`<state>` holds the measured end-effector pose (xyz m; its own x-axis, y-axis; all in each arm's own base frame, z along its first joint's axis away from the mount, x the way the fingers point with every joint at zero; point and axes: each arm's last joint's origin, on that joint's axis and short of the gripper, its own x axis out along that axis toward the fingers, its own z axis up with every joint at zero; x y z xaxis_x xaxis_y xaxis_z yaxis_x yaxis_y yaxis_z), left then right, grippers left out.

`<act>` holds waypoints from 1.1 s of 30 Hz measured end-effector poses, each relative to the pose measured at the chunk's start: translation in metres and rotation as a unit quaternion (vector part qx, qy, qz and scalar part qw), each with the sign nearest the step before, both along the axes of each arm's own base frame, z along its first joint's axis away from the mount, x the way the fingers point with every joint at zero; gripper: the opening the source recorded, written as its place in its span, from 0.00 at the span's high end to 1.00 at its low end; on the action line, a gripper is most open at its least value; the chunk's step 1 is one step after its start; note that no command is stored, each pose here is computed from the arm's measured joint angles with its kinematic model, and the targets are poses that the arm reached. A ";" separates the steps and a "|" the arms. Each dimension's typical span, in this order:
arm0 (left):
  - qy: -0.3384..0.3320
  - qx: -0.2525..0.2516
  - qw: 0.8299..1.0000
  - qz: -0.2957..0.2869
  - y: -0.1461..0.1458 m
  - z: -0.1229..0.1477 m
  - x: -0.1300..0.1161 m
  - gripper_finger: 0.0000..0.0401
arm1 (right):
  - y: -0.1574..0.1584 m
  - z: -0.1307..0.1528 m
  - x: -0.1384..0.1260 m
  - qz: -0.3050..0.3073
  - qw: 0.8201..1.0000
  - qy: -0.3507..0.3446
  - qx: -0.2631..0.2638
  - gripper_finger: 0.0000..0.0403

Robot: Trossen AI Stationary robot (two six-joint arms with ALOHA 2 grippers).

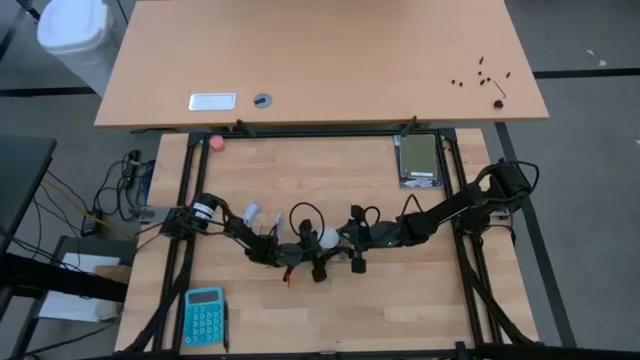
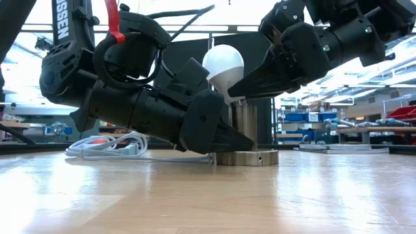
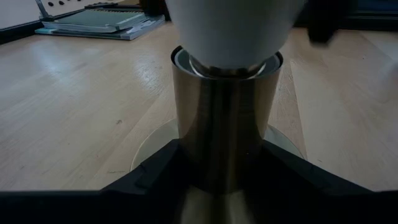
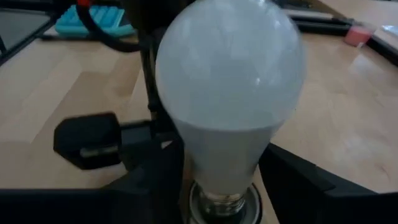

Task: Screw lightbulb
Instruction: Insert the lightbulb into the lamp holder

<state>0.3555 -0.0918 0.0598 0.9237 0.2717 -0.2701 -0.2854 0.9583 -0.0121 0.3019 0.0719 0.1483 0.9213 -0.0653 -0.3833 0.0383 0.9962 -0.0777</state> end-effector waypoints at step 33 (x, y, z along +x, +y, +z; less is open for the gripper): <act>0.005 0.001 1.000 -0.002 0.000 -0.001 0.000 0.49 | -0.002 -0.015 0.011 0.018 0.999 -0.051 0.002 0.45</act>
